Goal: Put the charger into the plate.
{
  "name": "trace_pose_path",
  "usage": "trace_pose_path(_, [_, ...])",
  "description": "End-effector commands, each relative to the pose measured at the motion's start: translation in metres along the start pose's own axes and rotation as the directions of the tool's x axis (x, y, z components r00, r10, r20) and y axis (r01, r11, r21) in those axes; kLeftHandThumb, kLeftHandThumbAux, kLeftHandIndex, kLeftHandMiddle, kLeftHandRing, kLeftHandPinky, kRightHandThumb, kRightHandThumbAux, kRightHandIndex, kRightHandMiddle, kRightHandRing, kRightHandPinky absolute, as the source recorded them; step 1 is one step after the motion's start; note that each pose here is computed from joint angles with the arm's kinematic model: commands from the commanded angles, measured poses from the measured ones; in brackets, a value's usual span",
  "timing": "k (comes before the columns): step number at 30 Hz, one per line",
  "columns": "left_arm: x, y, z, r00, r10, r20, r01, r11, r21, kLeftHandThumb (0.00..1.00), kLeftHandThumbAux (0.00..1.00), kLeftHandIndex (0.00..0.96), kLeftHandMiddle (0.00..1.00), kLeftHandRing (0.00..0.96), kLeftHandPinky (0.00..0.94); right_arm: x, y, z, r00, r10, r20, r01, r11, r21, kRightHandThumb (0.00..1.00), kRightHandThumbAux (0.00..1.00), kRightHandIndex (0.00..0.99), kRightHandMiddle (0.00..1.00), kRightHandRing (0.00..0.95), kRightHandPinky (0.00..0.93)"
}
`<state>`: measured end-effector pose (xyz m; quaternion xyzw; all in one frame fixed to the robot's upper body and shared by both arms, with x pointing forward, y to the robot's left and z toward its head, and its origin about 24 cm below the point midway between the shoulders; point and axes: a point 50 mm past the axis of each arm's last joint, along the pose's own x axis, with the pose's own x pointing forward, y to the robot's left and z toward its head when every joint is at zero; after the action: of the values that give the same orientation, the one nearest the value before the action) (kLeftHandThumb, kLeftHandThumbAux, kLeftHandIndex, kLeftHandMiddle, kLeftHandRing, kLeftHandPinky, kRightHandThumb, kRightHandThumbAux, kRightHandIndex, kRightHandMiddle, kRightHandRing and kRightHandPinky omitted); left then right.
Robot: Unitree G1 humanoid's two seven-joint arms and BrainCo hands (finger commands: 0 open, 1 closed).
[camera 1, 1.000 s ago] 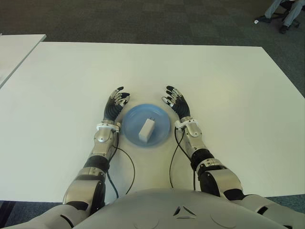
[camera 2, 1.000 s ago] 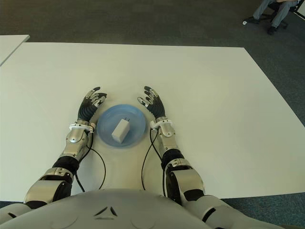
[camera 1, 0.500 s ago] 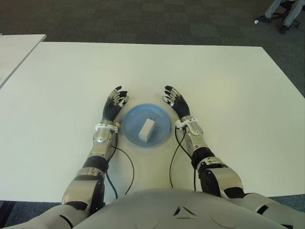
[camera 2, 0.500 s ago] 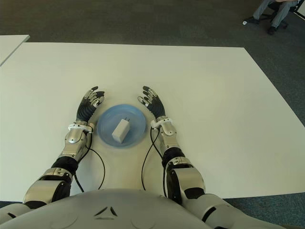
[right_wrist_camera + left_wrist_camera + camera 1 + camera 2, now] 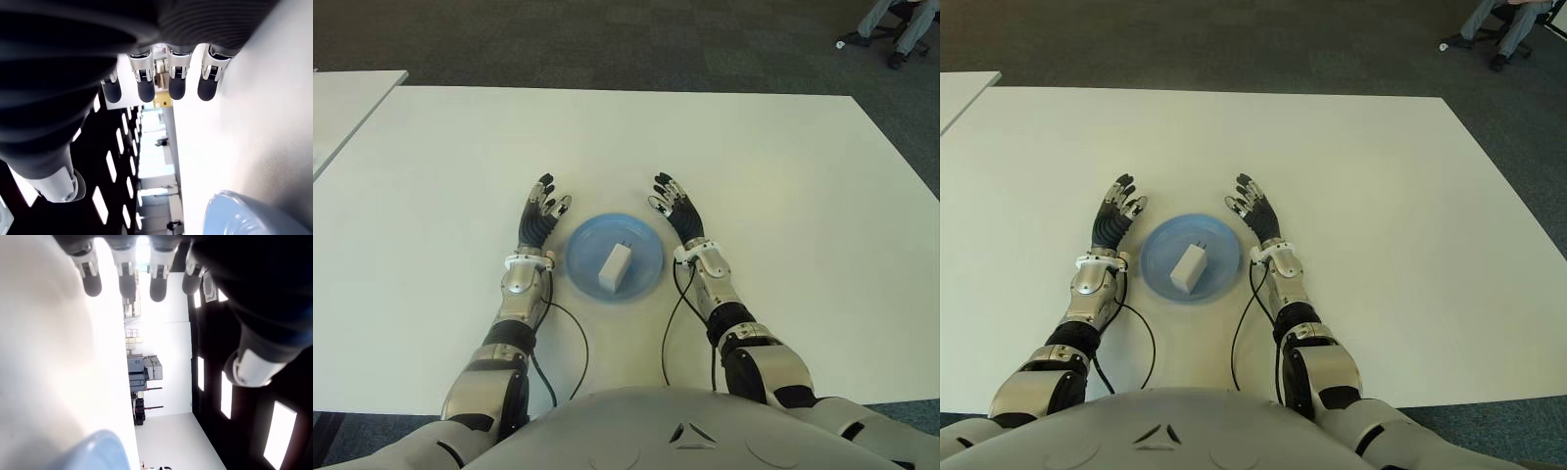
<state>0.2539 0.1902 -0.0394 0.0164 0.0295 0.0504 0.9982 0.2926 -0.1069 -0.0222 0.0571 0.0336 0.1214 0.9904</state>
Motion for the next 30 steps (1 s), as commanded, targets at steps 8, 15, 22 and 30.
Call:
trace_pose_path(8, [-0.0265,0.0030,-0.0323,0.982,0.079,-0.169,-0.081,0.997,-0.005,0.044,0.617,0.000,0.003,0.001,0.000,-0.0133,-0.0071,-0.0164,0.991,-0.116,-0.059,0.119,0.992,0.042,0.000,0.650,0.000,0.000,0.000,0.000])
trace_pose_path(15, [-0.0271,0.0039,-0.0318,0.982,0.096,-0.166,-0.098,0.995,-0.003,0.025,0.616,0.000,0.000,0.000,0.000,-0.0141,-0.0077,-0.0164,0.988,-0.145,-0.053,0.147,0.988,0.039,0.000,0.642,0.000,0.000,0.000,0.000])
trace_pose_path(22, [-0.0274,0.0044,-0.0310,0.982,0.095,-0.160,-0.097,0.995,0.000,0.010,0.621,0.000,0.000,0.000,0.000,-0.0145,-0.0075,-0.0165,0.988,-0.149,-0.049,0.151,0.988,0.040,0.000,0.637,0.000,0.000,0.000,0.000])
trace_pose_path(30, [-0.0278,0.0045,-0.0306,0.984,0.087,-0.157,-0.088,0.996,0.001,0.004,0.628,0.000,0.000,0.000,0.002,-0.0155,-0.0075,-0.0164,0.987,-0.157,-0.039,0.159,0.986,0.040,0.000,0.636,0.000,0.000,0.000,0.000])
